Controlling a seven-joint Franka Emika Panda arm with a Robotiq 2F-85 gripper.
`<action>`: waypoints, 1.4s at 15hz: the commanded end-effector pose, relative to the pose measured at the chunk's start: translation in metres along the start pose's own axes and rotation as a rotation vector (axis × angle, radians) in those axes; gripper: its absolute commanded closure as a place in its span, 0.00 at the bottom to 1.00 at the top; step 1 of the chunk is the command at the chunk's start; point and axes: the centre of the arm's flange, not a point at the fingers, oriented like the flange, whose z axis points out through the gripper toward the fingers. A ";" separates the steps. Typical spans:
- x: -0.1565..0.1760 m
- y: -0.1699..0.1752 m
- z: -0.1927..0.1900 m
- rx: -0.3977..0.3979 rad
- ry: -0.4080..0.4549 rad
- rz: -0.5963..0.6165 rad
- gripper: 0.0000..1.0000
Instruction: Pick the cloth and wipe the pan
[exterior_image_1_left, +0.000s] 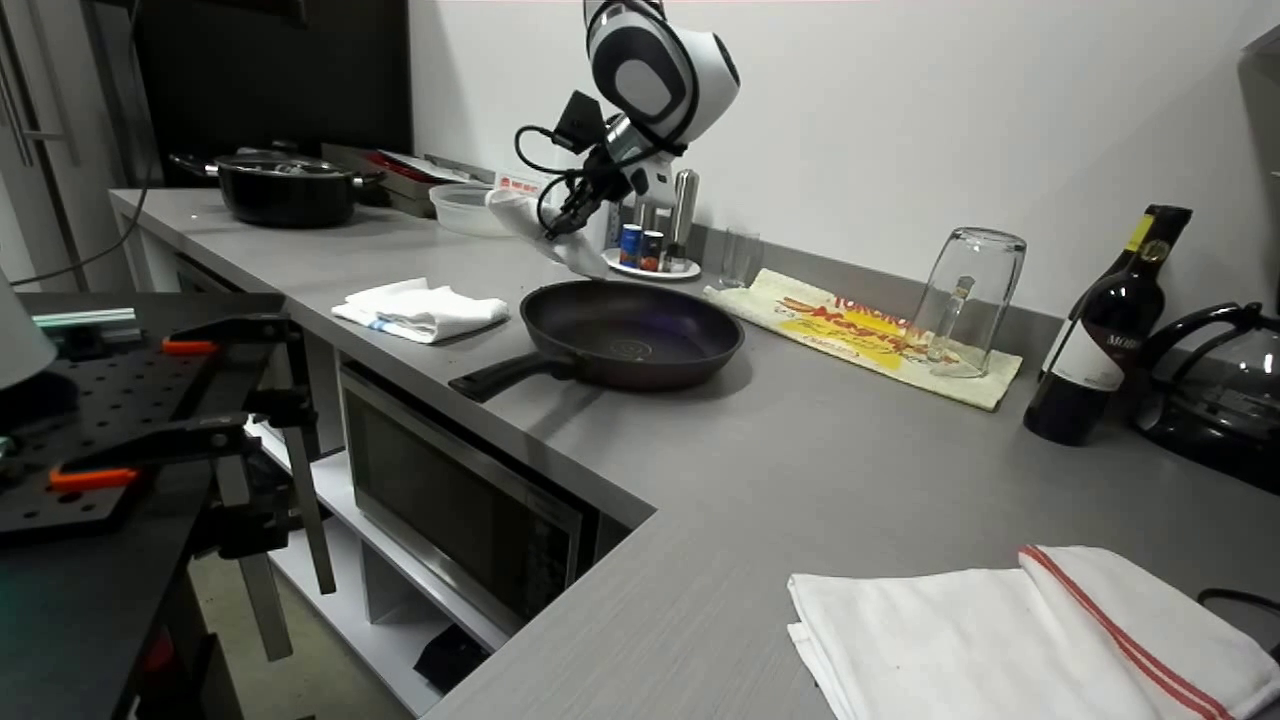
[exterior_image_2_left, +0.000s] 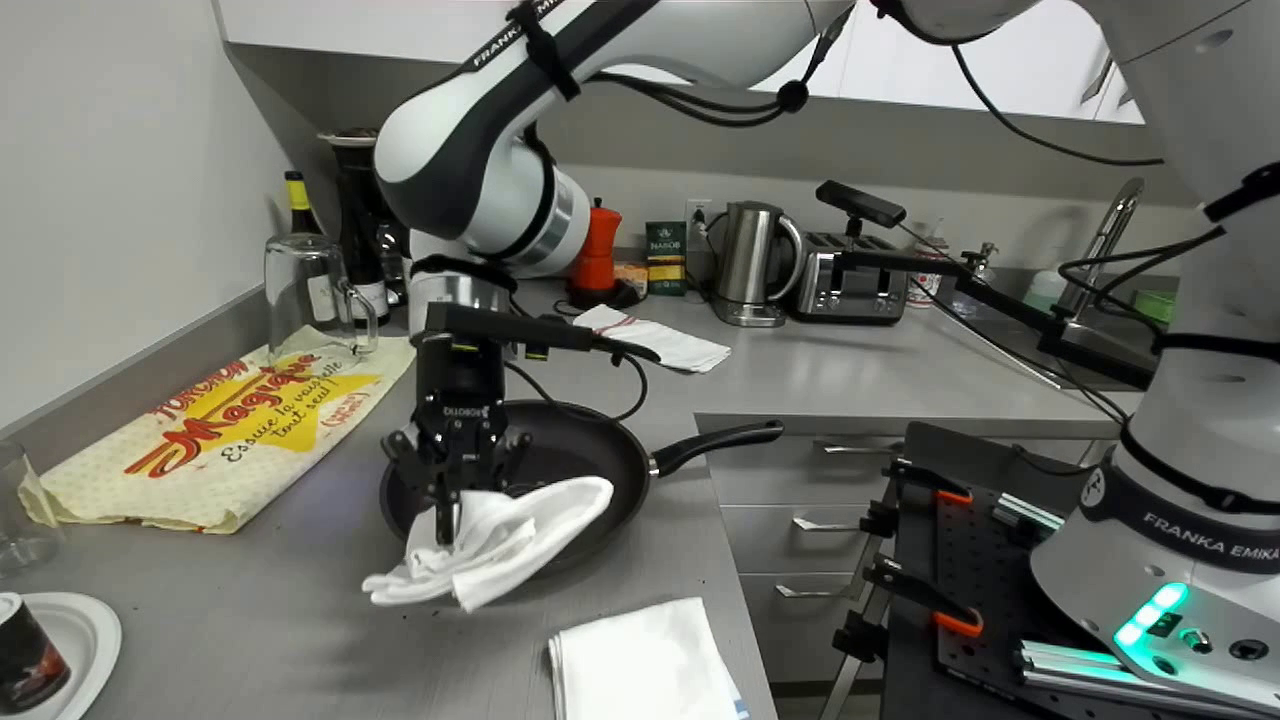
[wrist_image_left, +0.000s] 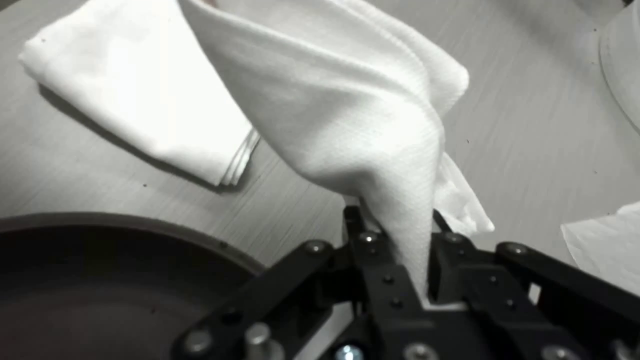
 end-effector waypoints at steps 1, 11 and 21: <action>-0.037 -0.013 0.058 -0.140 -0.028 -0.080 0.96; -0.062 -0.031 0.129 -0.434 0.207 -0.266 0.96; -0.106 -0.055 0.086 -0.341 0.232 -0.366 0.50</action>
